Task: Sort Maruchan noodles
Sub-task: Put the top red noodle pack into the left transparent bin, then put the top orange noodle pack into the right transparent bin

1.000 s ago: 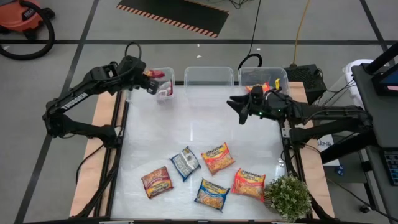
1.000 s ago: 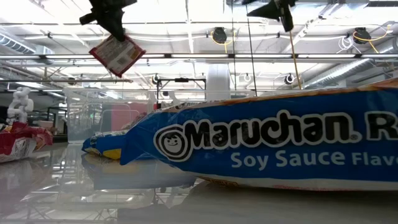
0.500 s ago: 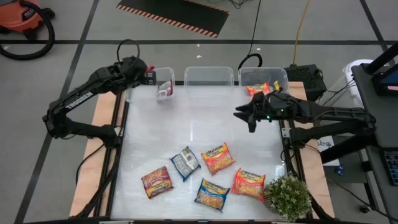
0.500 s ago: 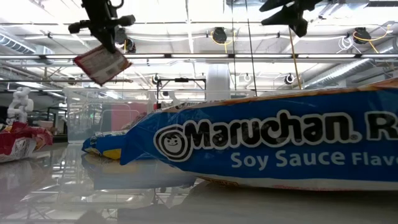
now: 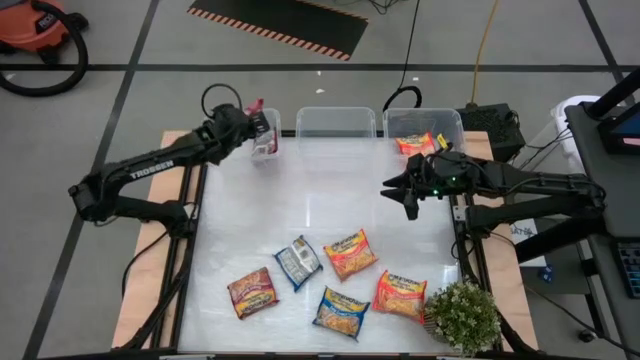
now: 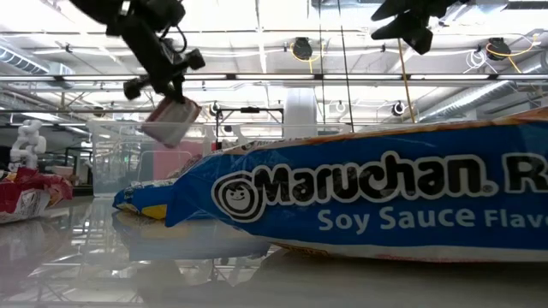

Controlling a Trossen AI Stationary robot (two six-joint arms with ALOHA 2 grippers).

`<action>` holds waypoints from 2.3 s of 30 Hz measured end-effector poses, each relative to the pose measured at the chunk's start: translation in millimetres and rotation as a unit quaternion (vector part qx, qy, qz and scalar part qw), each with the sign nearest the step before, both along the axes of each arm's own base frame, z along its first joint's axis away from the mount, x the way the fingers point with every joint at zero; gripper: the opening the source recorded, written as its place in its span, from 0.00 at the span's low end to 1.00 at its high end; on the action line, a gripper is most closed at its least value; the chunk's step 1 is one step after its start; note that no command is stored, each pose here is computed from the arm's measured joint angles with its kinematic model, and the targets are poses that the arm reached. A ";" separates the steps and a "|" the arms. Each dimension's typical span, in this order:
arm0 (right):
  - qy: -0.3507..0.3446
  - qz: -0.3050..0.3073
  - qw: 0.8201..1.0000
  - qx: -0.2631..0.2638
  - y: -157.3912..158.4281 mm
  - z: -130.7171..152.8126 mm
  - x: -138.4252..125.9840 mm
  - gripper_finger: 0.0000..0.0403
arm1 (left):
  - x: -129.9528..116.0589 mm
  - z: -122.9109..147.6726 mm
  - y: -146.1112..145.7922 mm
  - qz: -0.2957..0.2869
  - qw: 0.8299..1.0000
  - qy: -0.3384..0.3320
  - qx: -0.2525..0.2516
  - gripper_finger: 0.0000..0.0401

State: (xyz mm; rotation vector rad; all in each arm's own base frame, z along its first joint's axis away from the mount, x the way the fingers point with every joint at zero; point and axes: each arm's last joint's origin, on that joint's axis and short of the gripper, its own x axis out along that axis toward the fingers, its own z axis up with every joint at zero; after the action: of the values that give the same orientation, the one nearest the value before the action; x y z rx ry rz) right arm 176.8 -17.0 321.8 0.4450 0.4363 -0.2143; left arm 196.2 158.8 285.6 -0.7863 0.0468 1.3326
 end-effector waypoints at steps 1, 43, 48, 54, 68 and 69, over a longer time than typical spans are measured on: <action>0.002 0.002 1.000 -0.004 0.0 -0.2 -0.1 0.37 | 0.2 -6.5 0.2 0.002 1.000 -0.009 0.005 0.01; -0.148 -0.122 0.955 0.227 18.8 10.1 38.9 0.37 | -13.5 16.6 -42.6 -0.393 0.890 -0.231 0.021 0.36; -0.131 -0.106 0.953 0.251 33.8 -6.9 67.9 0.37 | -25.2 18.3 -67.7 -0.439 0.878 -0.191 0.002 0.36; -0.108 -0.103 0.949 0.277 46.1 -23.4 96.8 0.37 | -39.3 18.7 -96.7 -0.487 0.858 -0.161 -0.027 0.36; 0.109 -0.109 0.961 0.230 54.4 -15.6 116.1 0.38 | -47.3 -1.7 -133.8 -0.555 0.824 -0.050 -0.102 0.36; 0.126 -0.112 0.959 0.229 54.1 -17.0 114.5 0.39 | -47.0 -1.7 -135.1 -0.554 0.825 -0.049 -0.100 0.36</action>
State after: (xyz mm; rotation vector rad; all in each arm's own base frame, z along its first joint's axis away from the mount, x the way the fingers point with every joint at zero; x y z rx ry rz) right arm 291.3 37.2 304.8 0.9309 0.6917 -0.3943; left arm 149.2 23.6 283.9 -0.7941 0.4977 0.1675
